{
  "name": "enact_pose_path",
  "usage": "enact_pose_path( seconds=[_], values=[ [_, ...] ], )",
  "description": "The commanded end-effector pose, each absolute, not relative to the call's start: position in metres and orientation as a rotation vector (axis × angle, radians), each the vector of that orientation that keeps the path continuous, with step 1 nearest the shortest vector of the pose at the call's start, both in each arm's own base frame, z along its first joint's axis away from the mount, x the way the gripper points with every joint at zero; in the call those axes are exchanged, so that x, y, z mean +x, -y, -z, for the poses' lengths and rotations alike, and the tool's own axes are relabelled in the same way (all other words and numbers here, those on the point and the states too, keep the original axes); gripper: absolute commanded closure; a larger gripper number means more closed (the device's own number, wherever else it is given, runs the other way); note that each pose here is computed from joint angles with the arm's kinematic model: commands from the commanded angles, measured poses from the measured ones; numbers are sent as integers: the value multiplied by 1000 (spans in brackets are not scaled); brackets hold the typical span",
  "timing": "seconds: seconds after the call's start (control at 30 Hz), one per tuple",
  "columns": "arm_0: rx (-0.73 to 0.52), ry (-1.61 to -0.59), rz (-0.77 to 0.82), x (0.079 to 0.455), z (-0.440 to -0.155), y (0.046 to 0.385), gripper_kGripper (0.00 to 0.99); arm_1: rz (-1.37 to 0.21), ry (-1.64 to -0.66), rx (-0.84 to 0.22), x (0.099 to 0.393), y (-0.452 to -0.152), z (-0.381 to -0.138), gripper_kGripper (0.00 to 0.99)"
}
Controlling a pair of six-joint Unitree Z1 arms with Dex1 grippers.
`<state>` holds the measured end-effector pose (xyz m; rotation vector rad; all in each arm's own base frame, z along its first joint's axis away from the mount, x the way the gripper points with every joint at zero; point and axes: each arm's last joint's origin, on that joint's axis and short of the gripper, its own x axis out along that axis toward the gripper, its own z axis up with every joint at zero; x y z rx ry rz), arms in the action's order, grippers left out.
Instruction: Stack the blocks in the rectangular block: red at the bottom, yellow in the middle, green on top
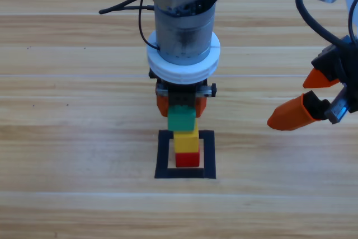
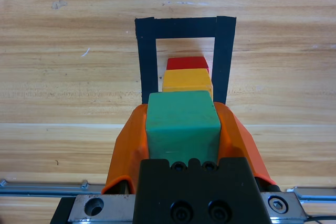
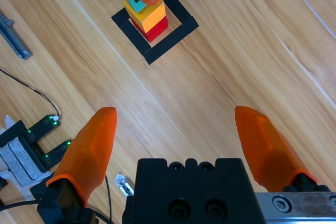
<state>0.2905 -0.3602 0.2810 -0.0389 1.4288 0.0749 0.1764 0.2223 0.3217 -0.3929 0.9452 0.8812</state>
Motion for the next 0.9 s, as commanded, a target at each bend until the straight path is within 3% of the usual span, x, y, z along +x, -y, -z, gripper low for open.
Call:
enact_pose_path(
  seconds=[0.03,0.9],
  values=[
    [-21,-1455,-82,287,-266,371,990,-866,-989,-381,186,-224,-308,0],
    [-44,-1453,-70,287,-267,373,990,-869,-987,-379,186,-224,-309,0]
  ],
)
